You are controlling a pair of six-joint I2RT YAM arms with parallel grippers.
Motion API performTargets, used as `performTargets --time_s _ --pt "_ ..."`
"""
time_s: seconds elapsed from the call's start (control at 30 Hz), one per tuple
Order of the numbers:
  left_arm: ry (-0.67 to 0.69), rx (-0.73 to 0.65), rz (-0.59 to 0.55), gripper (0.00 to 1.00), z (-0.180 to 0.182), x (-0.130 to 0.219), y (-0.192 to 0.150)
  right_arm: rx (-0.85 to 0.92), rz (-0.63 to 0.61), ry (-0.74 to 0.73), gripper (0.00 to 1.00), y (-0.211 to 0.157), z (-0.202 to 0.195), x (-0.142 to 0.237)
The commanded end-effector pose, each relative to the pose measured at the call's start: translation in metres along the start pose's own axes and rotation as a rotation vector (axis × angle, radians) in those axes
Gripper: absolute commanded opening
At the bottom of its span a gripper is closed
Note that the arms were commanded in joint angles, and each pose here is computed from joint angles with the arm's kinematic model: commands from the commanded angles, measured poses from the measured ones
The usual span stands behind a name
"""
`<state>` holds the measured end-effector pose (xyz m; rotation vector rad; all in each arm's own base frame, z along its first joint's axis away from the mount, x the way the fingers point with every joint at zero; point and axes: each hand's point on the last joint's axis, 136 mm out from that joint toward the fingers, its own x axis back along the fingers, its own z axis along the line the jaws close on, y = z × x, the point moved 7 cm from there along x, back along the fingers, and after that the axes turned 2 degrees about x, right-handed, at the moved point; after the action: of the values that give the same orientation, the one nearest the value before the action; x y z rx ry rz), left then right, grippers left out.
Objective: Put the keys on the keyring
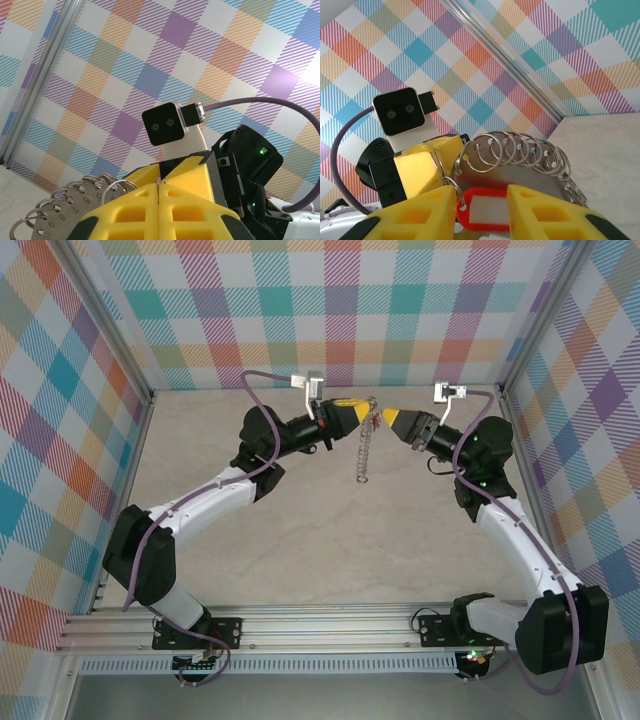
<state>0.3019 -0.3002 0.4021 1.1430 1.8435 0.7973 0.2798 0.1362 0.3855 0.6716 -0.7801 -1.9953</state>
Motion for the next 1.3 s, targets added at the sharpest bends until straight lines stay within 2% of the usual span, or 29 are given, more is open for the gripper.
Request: performTargets --time_s 0.0,0.43,0.63,0.97,1.27 --pt "-0.058 -0.037 -0.052 0.0 -0.01 0.002 0.011 0.038 -0.015 0.057 0.31 0.006 0.009 0.0" --pt "-0.054 -0.025 -0.051 0.0 -0.004 -0.001 0.01 0.033 0.006 0.081 0.3 0.004 0.011 -0.004" --pt "-0.051 -0.022 -0.05 0.0 -0.003 -0.002 0.009 0.035 0.022 0.09 0.23 0.002 0.013 -0.005" --pt "-0.046 -0.021 -0.055 0.0 -0.001 -0.003 0.01 0.027 0.037 0.09 0.0 -0.001 0.012 -0.006" --pt "-0.046 -0.022 -0.067 0.0 -0.001 -0.005 0.013 0.002 0.058 0.081 0.0 -0.011 0.008 -0.007"
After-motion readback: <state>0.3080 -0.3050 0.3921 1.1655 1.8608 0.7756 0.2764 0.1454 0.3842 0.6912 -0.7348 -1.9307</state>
